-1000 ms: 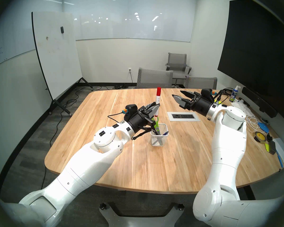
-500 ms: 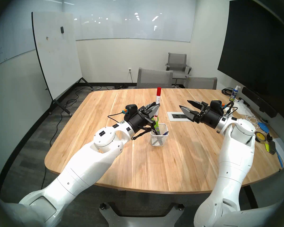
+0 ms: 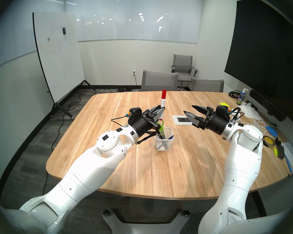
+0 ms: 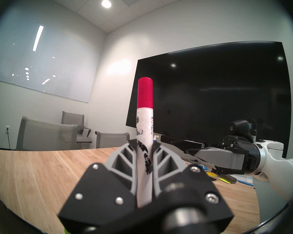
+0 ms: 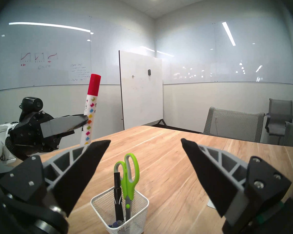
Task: Place the pen, the marker, and the scissors into the pen holder
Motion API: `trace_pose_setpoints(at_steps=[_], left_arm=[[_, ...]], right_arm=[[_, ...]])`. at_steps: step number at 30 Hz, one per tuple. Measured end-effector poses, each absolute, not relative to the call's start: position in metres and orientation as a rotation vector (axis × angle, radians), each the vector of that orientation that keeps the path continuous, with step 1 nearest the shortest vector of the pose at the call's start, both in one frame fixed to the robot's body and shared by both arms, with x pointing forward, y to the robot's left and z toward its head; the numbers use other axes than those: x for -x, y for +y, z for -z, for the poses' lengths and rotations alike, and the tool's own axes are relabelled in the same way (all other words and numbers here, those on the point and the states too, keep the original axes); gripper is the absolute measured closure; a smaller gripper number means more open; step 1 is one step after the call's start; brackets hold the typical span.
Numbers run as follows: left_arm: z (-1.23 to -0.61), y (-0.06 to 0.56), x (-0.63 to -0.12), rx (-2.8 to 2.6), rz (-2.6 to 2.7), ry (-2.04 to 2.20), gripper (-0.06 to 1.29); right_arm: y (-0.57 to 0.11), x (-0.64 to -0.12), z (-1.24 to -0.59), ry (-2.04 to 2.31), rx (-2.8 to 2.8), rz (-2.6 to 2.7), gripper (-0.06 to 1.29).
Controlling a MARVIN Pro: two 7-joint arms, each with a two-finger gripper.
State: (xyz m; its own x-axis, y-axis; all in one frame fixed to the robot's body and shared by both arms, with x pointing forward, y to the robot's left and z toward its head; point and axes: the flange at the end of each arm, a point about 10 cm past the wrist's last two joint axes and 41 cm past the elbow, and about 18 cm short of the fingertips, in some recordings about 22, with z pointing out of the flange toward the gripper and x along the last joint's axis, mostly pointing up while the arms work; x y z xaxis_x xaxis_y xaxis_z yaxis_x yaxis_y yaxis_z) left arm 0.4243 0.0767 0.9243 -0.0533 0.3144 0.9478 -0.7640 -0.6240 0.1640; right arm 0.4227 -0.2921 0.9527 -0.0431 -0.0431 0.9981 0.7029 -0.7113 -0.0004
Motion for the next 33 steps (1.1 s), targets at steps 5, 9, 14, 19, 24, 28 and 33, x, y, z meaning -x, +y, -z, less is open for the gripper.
trace_pose_setpoints(at_steps=[5, 9, 14, 19, 24, 28, 33], left_arm=[[-0.924, 0.077, -0.424, -1.45, -1.778, -0.503, 1.11], [-0.924, 0.077, -0.424, -1.45, -1.778, -0.503, 1.11], [-0.924, 0.077, -0.424, -1.45, -1.778, -0.503, 1.11], [-0.924, 0.077, -0.424, -1.45, -1.778, -0.503, 1.11], [-0.924, 0.077, -0.424, -1.45, -1.778, -0.503, 1.11], [-0.924, 0.077, -0.424, -1.45, -1.778, -0.503, 1.11], [-0.924, 0.077, -0.424, -1.449, -1.778, -0.503, 1.11]], right_arm=[[-0.292, -0.423, -0.953, -0.7, 1.7, 1.809, 0.03], [-0.292, -0.422, -0.953, -0.7, 1.7, 1.809, 0.03], [-0.293, -0.422, -0.953, -0.709, 1.702, 1.807, 0.03], [-0.31, -0.421, -0.955, -0.715, 1.743, 1.83, 0.03], [-0.331, -0.419, -0.958, -0.717, 1.794, 1.86, 0.03], [-0.35, -0.417, -0.96, -0.72, 1.834, 1.885, 0.03], [-0.368, -0.412, -0.96, -0.742, 1.88, 1.893, 0.03]])
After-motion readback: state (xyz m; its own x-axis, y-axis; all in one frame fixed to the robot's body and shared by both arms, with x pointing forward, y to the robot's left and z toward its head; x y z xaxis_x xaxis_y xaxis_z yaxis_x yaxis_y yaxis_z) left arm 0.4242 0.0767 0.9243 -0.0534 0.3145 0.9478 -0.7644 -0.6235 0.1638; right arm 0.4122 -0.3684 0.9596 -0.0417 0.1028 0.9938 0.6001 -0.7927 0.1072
